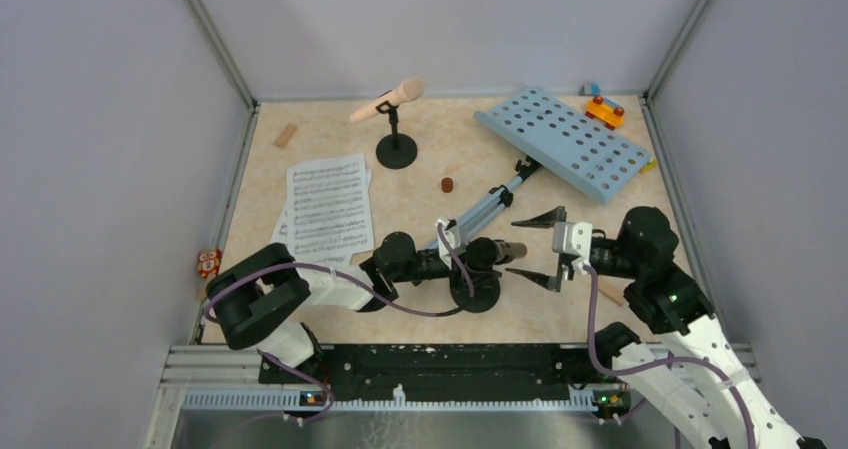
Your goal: Pack up the instrument practice props
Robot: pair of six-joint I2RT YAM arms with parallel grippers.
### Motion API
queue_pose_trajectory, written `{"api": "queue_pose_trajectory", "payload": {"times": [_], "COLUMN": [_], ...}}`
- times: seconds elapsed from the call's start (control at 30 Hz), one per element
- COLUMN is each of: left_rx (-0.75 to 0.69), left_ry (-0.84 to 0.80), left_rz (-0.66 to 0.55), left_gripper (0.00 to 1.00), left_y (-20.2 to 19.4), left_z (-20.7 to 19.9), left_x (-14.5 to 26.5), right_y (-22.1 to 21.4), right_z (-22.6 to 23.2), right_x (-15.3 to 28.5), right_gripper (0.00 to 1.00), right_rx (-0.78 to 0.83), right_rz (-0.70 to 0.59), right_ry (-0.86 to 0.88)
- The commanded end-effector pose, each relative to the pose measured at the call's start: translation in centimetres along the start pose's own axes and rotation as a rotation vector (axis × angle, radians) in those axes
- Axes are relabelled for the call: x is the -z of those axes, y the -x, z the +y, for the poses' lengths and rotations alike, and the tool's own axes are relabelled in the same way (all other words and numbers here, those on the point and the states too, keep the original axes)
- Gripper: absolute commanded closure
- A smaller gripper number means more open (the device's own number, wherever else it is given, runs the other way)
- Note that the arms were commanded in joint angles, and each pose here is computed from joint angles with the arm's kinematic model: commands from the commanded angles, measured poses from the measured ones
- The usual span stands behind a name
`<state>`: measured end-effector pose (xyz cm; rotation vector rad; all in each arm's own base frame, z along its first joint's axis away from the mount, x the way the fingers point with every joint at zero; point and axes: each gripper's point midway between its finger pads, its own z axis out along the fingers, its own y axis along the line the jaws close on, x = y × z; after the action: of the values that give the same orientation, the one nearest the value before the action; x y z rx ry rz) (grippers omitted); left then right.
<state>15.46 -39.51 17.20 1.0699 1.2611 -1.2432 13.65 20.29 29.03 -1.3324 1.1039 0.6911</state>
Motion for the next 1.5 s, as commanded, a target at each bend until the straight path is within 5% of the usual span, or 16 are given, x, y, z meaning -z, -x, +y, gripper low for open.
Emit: {"api": "queue_pose_trajectory", "payload": {"times": [0.0,0.5,0.77,1.47], "left_rx": [0.007,0.027,0.037,0.113], "left_ry": [-0.024,-0.055,-0.053,0.087], "left_rz": [0.03,0.032,0.04,0.204], "left_gripper": [1.0,1.0,1.0,1.0], "left_y": [-1.6,-2.3,-2.7,-8.7], "left_z": [-0.3,-0.4,-0.5,1.6], "left_x": [0.4,-0.3,-0.1,-0.5], "right_y": [1.5,-0.7,-1.0,15.1], "right_z": [-0.8,-0.7,-1.6,-8.7], "right_x": [-1.3,-6.2,-5.8,-0.9], "right_gripper": [0.25,0.43,1.0,1.0], "right_rx": [0.086,0.122,0.141,0.195], "right_rz": [-0.094,-0.047,-0.022,-0.339], "right_ry": [0.02,-0.024,-0.078,-0.368]}}
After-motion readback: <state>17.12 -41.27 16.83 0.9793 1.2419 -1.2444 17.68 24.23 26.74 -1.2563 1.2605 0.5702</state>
